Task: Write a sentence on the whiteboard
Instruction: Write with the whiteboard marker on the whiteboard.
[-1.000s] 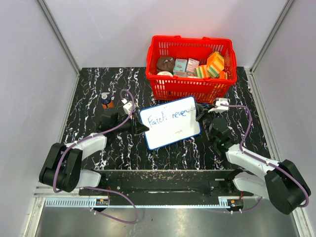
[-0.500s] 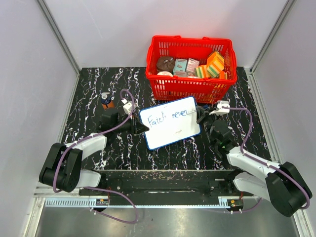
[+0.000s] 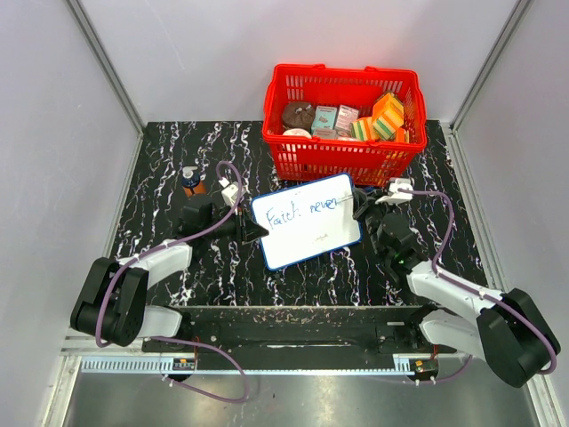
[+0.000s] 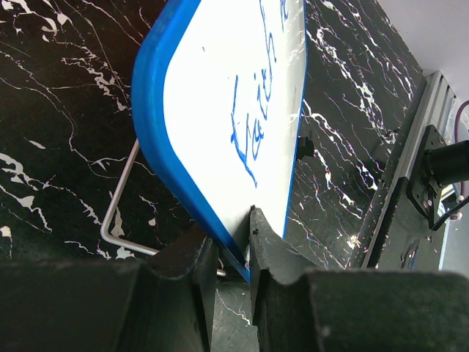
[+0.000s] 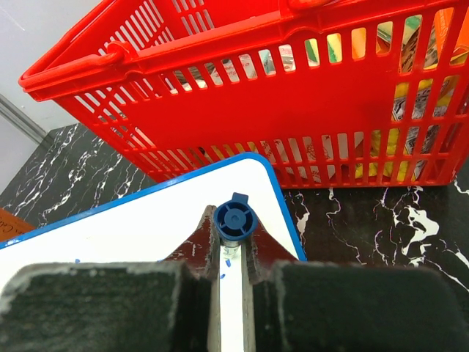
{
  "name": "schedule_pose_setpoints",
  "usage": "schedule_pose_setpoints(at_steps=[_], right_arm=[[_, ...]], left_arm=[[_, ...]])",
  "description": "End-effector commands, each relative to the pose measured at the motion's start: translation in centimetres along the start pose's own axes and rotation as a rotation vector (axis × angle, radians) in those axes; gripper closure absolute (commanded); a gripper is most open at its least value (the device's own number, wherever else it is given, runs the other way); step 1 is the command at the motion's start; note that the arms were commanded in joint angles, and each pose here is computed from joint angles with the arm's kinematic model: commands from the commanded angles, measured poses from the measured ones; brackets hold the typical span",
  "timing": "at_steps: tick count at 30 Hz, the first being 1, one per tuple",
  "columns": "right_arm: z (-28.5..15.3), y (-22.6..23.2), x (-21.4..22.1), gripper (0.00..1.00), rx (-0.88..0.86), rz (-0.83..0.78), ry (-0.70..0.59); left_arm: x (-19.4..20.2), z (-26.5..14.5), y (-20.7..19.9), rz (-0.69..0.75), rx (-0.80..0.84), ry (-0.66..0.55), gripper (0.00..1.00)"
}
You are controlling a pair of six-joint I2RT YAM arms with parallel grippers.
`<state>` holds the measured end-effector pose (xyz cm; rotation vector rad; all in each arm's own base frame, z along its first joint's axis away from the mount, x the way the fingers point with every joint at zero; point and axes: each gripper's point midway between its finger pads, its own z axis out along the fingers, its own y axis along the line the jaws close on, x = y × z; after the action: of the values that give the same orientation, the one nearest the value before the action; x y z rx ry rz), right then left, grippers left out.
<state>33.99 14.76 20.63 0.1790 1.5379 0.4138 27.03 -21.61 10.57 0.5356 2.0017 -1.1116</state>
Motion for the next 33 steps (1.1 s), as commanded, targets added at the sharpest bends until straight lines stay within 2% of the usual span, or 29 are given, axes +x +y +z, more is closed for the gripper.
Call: schedule_pose_setpoints(at_steps=[1, 33], right_arm=[[0.8, 1.0, -2.3, 1.0, -0.021, 0.009, -0.056], [0.9, -0.6, -2.6, 1.0, 0.056, -0.01, -0.07]], left_arm=[[-1.3, -0.2, 2.3, 0.157, -0.105, -0.04, 1.0], [-1.3, -0.1, 2.3, 0.156, -0.105, -0.039, 1.0]])
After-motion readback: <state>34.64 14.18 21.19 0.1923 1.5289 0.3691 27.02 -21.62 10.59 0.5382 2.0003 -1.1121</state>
